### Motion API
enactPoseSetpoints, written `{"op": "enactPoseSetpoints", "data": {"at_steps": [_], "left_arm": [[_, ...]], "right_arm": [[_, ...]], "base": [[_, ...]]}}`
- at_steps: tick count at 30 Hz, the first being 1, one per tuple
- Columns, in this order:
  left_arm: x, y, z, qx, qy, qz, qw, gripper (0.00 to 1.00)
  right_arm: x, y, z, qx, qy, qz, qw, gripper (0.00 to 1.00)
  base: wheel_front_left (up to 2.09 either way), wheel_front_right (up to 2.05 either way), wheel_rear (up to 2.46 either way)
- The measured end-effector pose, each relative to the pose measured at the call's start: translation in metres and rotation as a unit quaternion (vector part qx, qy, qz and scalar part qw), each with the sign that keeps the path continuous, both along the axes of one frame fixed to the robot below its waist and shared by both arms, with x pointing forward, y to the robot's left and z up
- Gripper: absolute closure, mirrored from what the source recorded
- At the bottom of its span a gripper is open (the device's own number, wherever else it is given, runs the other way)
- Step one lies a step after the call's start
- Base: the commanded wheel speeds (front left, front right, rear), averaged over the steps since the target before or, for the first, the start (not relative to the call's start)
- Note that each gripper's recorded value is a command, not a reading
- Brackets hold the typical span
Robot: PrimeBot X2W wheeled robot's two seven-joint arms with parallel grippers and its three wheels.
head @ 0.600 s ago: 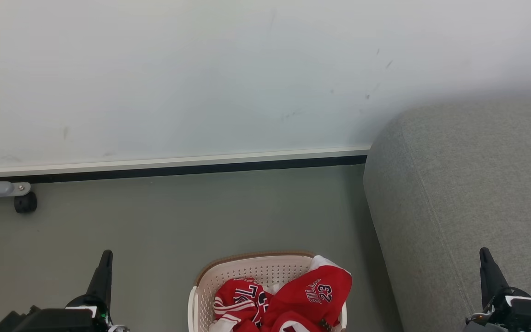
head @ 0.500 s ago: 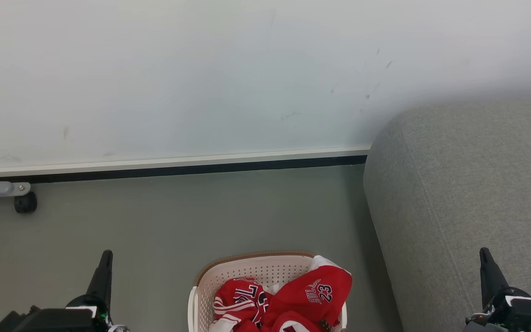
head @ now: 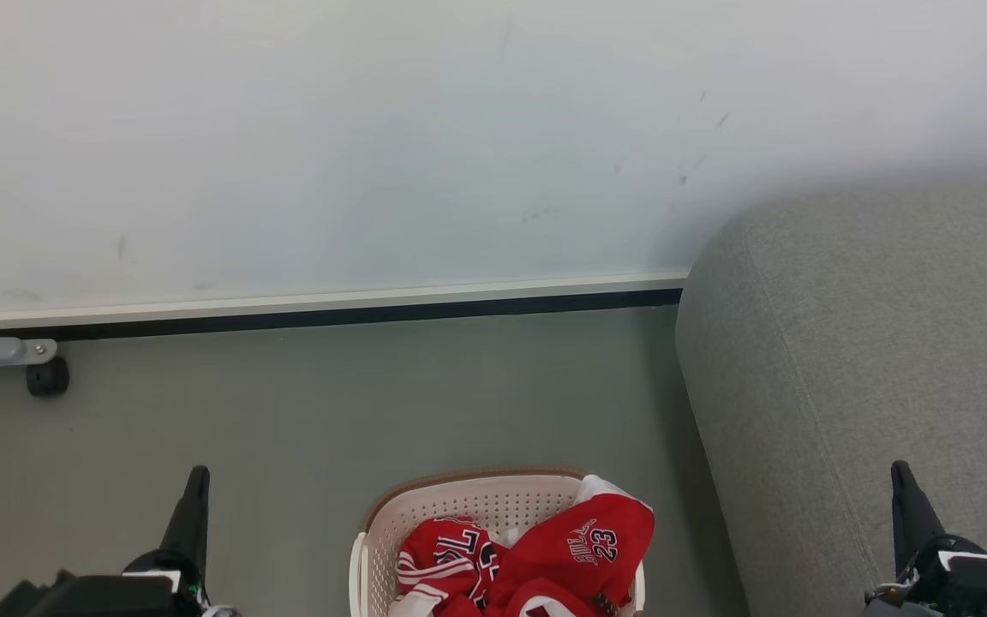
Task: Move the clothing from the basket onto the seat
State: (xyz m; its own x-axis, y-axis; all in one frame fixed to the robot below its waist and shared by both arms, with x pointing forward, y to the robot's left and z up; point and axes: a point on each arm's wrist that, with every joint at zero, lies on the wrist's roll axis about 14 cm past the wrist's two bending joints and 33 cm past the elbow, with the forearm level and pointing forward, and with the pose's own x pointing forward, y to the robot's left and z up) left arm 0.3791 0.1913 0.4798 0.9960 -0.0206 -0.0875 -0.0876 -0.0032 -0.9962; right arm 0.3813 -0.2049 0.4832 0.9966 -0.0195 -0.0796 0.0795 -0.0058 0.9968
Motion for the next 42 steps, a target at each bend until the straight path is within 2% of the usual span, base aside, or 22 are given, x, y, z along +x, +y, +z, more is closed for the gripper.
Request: {"op": "enactPoseSetpoints", "data": {"at_steps": [1, 2, 3, 4, 5, 16, 22, 32, 42], "left_arm": [[-0.001, 0.0, -0.002, 0.0, 0.003, 0.0, 1.0, 0.0], [-0.003, -0.001, -0.007, -0.002, 0.011, 0.0, 1.0, 1.0], [-0.007, -0.001, -0.014, -0.003, 0.021, 0.0, 1.0, 0.0], [-0.011, -0.002, -0.021, -0.005, 0.032, 0.0, 0.999, 1.0], [-0.014, -0.003, -0.027, -0.007, 0.042, 0.0, 0.999, 0.0], [-0.017, -0.011, -0.03, 0.003, 0.046, -0.002, 0.999, 0.0], [-0.016, -0.014, -0.027, 0.031, 0.044, -0.007, 0.999, 0.0], [-0.012, -0.022, -0.02, 0.106, 0.039, -0.02, 0.993, 0.0], [-0.011, -0.029, -0.017, 0.205, 0.036, -0.039, 0.977, 0.0]], "right_arm": [[-0.001, 0.0, -0.002, 0.001, 0.004, 0.0, 1.0, 0.0], [-0.003, 0.001, -0.007, 0.002, 0.01, 0.0, 1.0, 1.0], [-0.006, 0.002, -0.013, 0.004, 0.02, 0.001, 1.0, 0.0], [-0.009, 0.003, -0.02, 0.007, 0.031, 0.001, 0.999, 1.0], [-0.013, 0.005, -0.027, 0.009, 0.041, 0.001, 0.999, 0.0], [-0.015, 0.012, -0.03, 0.003, 0.046, 0.001, 0.999, 0.0], [-0.015, 0.012, -0.028, -0.018, 0.047, -0.001, 0.999, 0.0], [-0.012, 0.021, -0.023, -0.107, 0.052, 0.017, 0.993, 0.0], [-0.009, 0.032, -0.018, -0.218, 0.047, 0.043, 0.974, 0.0]], "base": [[0.0, 0.0, 0.0], [0.0, 0.0, 0.0], [0.0, 0.0, 0.0], [0.0, 0.0, 0.0], [0.0, 0.0, 0.0], [0.0, 0.0, 0.0], [0.0, 0.0, 0.0], [0.0, 0.0, 0.0], [0.0, 0.0, 0.0]]}}
